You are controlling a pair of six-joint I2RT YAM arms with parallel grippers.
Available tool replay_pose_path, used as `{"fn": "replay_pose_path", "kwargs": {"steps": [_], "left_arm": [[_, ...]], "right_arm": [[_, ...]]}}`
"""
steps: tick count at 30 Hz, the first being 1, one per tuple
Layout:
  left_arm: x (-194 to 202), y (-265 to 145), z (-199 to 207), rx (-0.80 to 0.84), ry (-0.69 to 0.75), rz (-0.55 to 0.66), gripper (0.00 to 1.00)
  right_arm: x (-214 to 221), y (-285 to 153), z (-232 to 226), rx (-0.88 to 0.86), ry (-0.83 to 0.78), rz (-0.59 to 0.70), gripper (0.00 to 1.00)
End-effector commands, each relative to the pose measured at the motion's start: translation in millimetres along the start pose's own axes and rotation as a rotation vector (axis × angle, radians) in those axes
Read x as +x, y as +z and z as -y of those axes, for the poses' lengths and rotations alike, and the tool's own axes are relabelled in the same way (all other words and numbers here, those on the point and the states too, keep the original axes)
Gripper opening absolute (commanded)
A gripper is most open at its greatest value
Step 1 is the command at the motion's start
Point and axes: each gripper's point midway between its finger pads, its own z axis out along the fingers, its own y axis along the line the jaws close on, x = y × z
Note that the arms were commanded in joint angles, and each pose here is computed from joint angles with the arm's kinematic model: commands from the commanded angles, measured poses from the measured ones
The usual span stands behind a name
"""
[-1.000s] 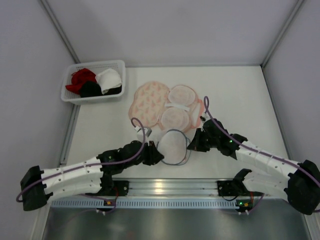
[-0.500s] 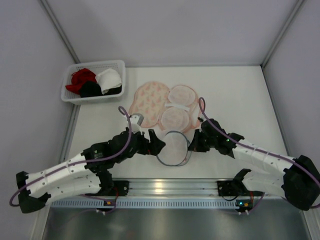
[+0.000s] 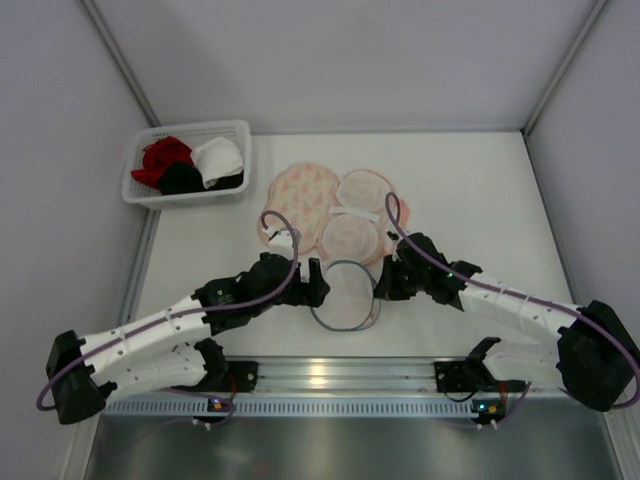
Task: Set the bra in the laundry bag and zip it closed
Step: Close the laundry bag at the center of the board, then zip the zipper on the laundry bag.
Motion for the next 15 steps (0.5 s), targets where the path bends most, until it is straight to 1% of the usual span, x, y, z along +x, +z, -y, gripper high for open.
{"fn": "replay_pose_path", "kwargs": {"steps": [1, 6, 10, 13, 15], "left_arm": [[-13.6, 15.2, 16.8, 0.088, -0.027, 0.014, 0.98], [-31.0, 14.0, 30.2, 0.179, -0.025, 0.079, 0.94], [-19.2, 25.7, 27.3, 0.185, -0.027, 0.027, 0.87], [-15.9, 29.5, 39.7, 0.26, -0.027, 0.009, 0.77], [-10.9, 31.2, 45.1, 0.289, -0.025, -0.018, 0.65]], "right_arm": [[-22.4, -3.5, -23.8, -0.071, -0.066, 0.058, 0.0], [-22.1, -4.6, -23.9, -0.069, -0.064, 0.055, 0.0], [-25.5, -6.6, -26.7, -0.074, -0.066, 0.067, 0.0], [-24.5, -6.4, -25.8, -0.073, -0.064, 0.066, 0.0], [-24.2, -6.5, -24.3, -0.068, -0.064, 0.066, 0.0]]}}
